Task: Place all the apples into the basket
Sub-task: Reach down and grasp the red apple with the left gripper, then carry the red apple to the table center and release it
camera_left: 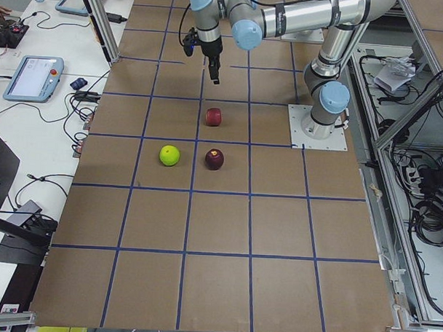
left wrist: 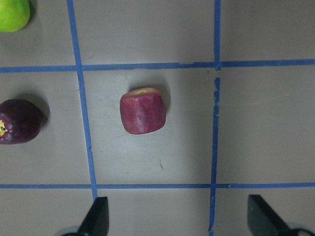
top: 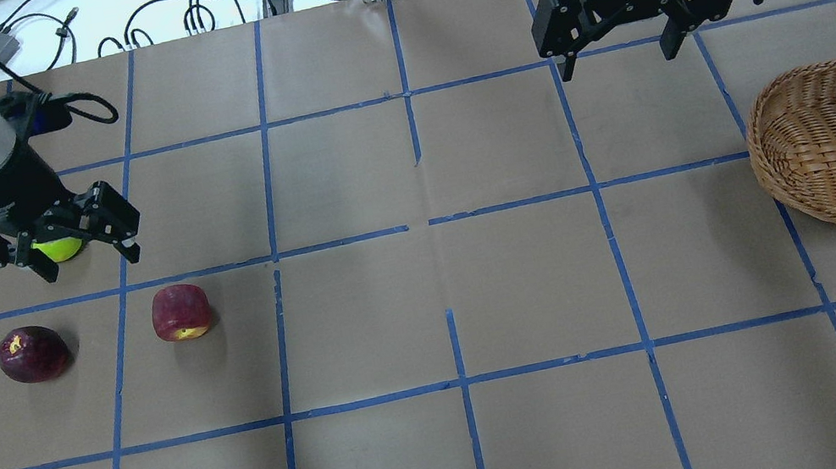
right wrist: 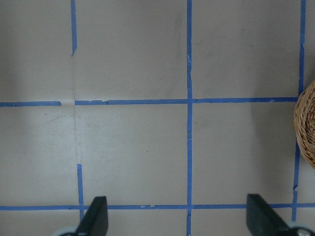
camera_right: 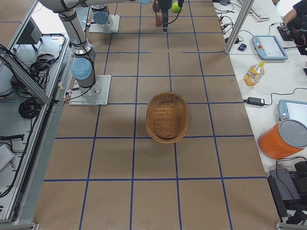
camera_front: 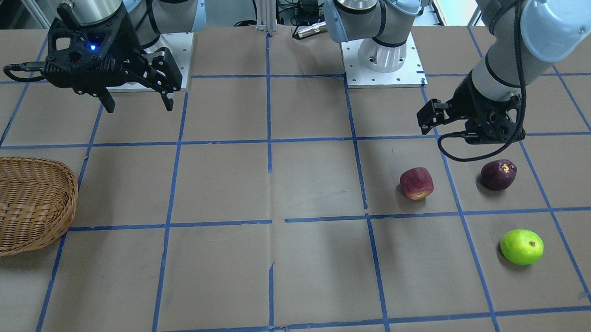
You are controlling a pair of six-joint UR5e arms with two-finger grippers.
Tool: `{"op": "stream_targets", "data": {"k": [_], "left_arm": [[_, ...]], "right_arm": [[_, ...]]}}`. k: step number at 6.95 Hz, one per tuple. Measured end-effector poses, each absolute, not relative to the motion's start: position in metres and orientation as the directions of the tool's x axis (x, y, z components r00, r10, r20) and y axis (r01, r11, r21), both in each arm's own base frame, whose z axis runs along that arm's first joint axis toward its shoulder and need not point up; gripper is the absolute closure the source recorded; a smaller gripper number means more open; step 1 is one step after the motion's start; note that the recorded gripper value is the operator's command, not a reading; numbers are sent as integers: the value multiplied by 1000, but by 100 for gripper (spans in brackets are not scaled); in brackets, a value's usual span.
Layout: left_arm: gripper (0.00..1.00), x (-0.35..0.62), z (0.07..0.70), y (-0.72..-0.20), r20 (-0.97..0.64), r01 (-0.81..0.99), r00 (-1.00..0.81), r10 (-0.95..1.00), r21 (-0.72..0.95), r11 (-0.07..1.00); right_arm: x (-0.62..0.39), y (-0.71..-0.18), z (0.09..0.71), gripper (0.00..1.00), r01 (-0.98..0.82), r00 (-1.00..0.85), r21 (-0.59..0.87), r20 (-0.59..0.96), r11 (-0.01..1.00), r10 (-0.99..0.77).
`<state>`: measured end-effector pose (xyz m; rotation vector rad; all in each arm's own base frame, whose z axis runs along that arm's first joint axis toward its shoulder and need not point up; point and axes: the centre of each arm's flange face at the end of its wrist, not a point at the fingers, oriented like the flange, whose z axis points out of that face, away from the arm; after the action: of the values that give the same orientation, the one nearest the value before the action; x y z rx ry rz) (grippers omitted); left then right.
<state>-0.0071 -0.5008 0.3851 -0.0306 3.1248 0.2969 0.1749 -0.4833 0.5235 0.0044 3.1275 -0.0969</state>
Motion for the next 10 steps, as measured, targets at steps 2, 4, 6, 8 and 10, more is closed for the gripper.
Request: {"op": "stream_targets", "data": {"k": [2, 4, 6, 8, 10], "left_arm": [[0, 9, 320, -501, 28, 33, -999, 28, 179, 983], [0, 6, 263, -497, 60, 30, -998, 22, 141, 990], [0, 5, 234, -498, 62, 19, -998, 11, 129, 991], [0, 6, 213, -502, 59, -28, -998, -37, 139, 990], [57, 4, 192, -498, 50, -64, -996, -71, 142, 988]], "right_arm": [[175, -483, 523, 0, 5, -1000, -61, -15, 998, 4], [175, -483, 523, 0, 6, -1000, -61, -15, 998, 5], [175, -483, 523, 0, 5, -1000, -60, -15, 998, 5], [175, -483, 523, 0, 5, -1000, -61, -15, 998, 4], [175, -483, 523, 0, 5, -1000, -60, -15, 998, 4]]}}
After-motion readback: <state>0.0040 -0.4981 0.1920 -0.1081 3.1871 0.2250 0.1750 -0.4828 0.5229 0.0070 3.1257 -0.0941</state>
